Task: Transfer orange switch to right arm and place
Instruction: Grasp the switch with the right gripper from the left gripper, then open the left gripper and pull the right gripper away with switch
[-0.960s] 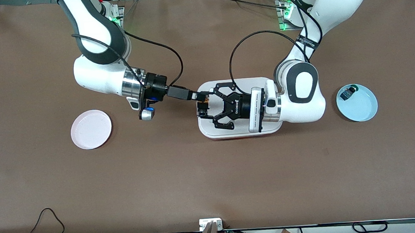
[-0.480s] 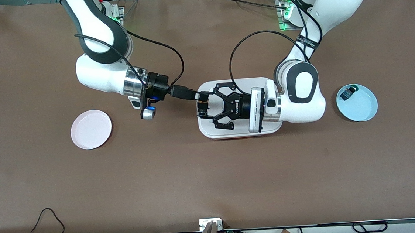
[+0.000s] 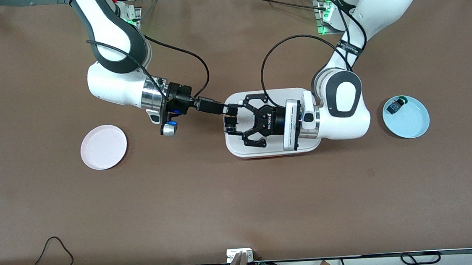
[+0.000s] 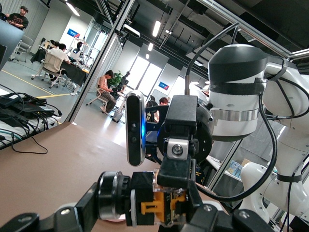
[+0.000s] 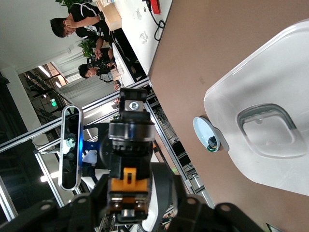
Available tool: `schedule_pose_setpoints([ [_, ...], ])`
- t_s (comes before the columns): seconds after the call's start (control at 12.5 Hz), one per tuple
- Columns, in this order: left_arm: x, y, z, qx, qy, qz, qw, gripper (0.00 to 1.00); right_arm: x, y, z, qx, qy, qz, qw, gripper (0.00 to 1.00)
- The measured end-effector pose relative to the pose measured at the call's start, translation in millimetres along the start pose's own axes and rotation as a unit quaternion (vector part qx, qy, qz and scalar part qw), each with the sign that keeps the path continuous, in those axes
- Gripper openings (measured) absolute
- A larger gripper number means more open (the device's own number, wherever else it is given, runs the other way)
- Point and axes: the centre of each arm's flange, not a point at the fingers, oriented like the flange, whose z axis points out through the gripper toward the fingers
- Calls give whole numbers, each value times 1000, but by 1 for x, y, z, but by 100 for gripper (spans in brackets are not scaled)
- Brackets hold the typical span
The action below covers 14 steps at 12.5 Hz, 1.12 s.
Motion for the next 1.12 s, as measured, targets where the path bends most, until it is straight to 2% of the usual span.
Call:
schedule_pose_setpoints([
  [0.08, 0, 0, 0, 0, 0, 0, 1000, 73, 0, 0, 0, 1, 0, 0, 1000, 53],
  [0.16, -2, -1, 0, 0, -1, 0, 1000, 73, 0, -3, -1, 4, 1, 1, 1000, 40],
  [0.24, -2, -1, 1, 0, 0, 3, 1000, 73, 0, -2, -1, 5, 1, 4, 1000, 33],
  [1.04, -1, 0, 1, 1, 0, 4, 1000, 73, 1, -3, -3, 7, 0, 4, 1000, 33],
  [1.12, 0, 0, 1, 1, 1, 4, 1000, 79, 3, -3, -5, 7, 2, 4, 1000, 33],
])
